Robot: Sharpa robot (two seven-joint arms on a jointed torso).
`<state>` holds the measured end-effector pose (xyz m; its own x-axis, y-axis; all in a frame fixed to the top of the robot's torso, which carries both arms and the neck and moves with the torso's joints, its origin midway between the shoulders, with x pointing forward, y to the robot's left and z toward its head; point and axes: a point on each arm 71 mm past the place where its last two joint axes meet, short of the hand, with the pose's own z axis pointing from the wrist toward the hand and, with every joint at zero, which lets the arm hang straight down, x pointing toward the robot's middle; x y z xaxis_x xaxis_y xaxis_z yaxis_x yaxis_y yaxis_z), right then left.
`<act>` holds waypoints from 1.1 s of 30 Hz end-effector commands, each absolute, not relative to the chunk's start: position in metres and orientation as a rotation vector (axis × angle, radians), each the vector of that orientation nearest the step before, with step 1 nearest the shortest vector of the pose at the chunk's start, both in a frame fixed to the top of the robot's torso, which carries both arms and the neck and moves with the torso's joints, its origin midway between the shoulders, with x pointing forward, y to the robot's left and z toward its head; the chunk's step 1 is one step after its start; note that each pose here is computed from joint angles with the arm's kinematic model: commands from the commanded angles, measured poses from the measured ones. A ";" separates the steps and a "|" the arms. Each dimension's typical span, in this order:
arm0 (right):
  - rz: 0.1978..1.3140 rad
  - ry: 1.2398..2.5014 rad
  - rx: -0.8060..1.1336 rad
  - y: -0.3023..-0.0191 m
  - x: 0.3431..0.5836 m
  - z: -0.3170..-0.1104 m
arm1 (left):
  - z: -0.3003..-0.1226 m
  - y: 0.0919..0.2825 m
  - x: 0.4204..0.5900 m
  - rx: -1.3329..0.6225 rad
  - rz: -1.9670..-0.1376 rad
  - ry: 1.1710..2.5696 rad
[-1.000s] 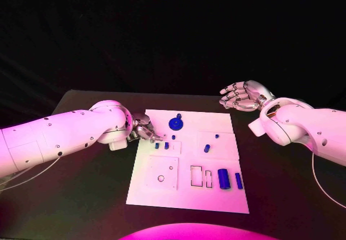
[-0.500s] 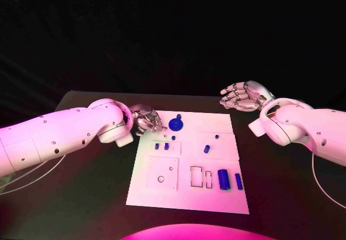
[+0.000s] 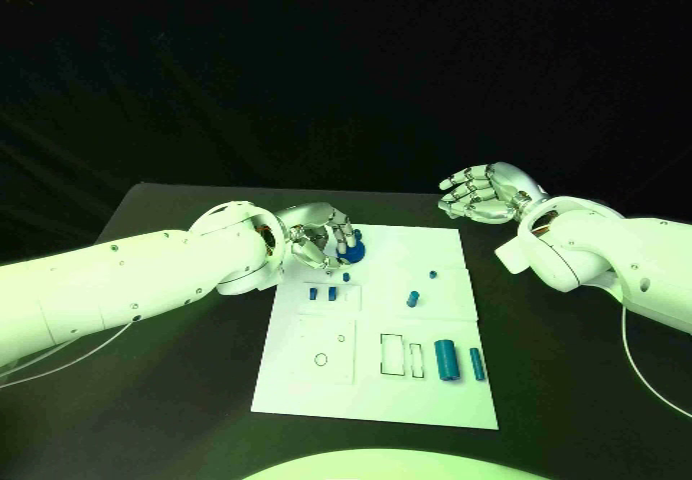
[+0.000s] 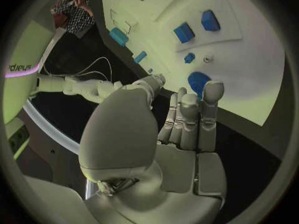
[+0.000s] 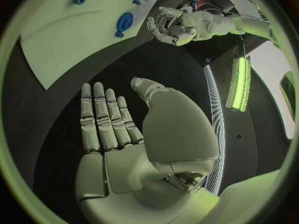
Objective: Assemble the parts on the task board
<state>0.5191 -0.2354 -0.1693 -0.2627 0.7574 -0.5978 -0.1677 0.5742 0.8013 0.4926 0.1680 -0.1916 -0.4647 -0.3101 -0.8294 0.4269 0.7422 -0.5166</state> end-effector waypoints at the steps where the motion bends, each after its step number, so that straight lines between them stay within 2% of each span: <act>1: 0.972 1.602 0.496 -0.234 0.519 -0.169 | -0.191 0.157 0.489 0.372 -0.810 1.762; 6: 0.972 1.602 0.496 -0.234 0.519 -0.169 | -0.201 0.150 0.489 0.474 -0.751 1.790; 15: 0.972 1.601 0.496 -0.234 0.519 -0.169 | -0.210 0.144 0.494 0.531 -0.692 1.825; 33: 0.972 1.601 0.497 -0.233 0.518 -0.169 | -0.216 0.139 0.499 0.545 -0.671 1.848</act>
<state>0.5189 -0.2345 -0.1693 -0.2637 0.7582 -0.5964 -0.1679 0.5728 0.8023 0.5000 0.1407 -0.2143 -0.3423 0.0359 -0.9389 0.6353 0.7451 -0.2032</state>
